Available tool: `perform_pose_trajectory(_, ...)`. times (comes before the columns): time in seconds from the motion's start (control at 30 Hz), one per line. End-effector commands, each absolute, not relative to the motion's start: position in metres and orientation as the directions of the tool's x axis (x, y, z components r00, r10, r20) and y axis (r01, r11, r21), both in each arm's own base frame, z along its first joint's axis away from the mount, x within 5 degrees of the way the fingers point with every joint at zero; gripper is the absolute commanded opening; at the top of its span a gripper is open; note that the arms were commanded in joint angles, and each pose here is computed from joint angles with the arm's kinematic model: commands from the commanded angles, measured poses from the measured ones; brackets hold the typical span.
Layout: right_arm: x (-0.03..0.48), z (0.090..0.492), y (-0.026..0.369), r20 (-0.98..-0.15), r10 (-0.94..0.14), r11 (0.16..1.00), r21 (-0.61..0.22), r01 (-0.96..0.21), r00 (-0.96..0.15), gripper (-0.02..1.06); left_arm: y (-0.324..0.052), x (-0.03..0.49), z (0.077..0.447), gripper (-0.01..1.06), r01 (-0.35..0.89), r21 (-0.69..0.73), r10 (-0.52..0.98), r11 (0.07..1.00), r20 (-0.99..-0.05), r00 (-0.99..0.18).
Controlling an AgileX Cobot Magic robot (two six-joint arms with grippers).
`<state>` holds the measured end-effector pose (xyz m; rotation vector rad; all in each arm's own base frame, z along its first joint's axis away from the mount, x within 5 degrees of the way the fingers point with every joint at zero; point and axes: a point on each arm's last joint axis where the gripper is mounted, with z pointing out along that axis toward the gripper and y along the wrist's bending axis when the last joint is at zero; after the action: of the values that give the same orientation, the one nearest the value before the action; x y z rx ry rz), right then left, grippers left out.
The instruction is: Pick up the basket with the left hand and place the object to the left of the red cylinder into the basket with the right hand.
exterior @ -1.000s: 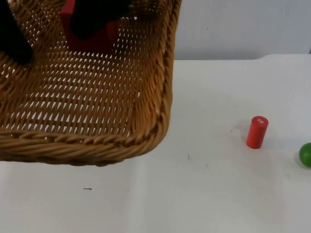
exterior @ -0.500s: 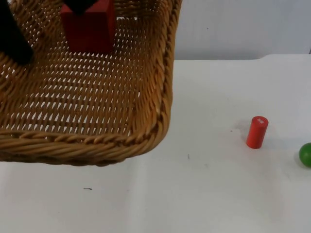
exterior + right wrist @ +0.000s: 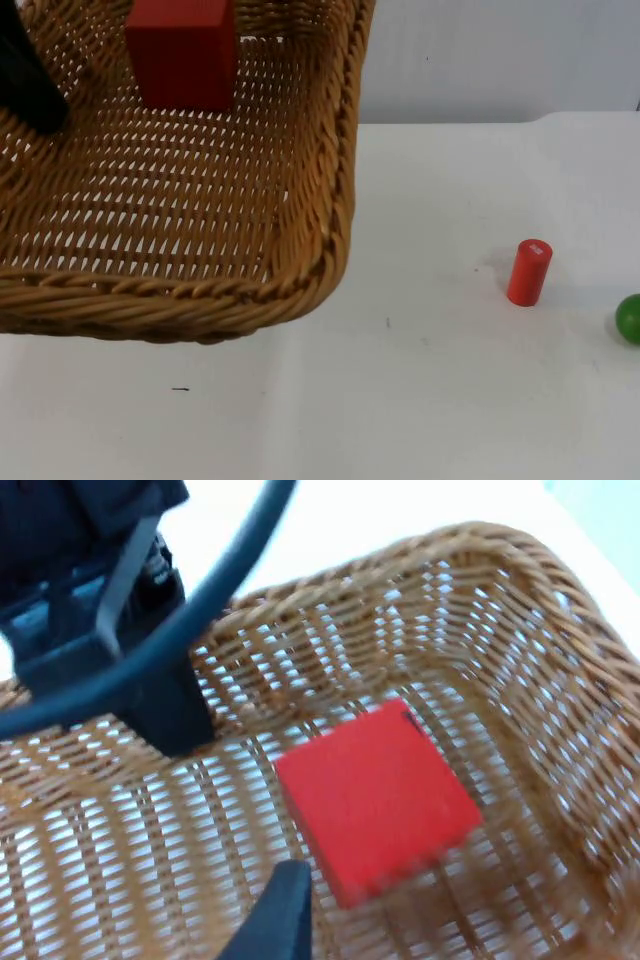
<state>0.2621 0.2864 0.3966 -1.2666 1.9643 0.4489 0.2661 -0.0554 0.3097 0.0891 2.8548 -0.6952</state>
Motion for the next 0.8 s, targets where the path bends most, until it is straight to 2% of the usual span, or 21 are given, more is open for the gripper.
perform_pose_trajectory(0.0,0.25,0.406,0.271,-0.775,-0.593,0.473,-0.114,-0.874,-0.22,0.92,-0.06,0.263,0.315,0.0,0.112,-0.483,0.004,0.868,-0.219,-0.976)
perform_pose_trajectory(0.3,0.218,0.415,0.237,-0.838,-0.506,0.52,-0.109,-0.847,-0.203,0.92,-0.06,0.263,0.315,0.0,0.115,-0.481,0.007,0.869,-0.221,-0.975)
perform_pose_trajectory(0.77,0.216,0.42,0.235,-0.862,-0.474,0.532,-0.115,-0.839,-0.182,0.92,-0.059,0.27,0.313,0.0,0.141,-0.465,0.007,0.874,-0.278,-0.961)
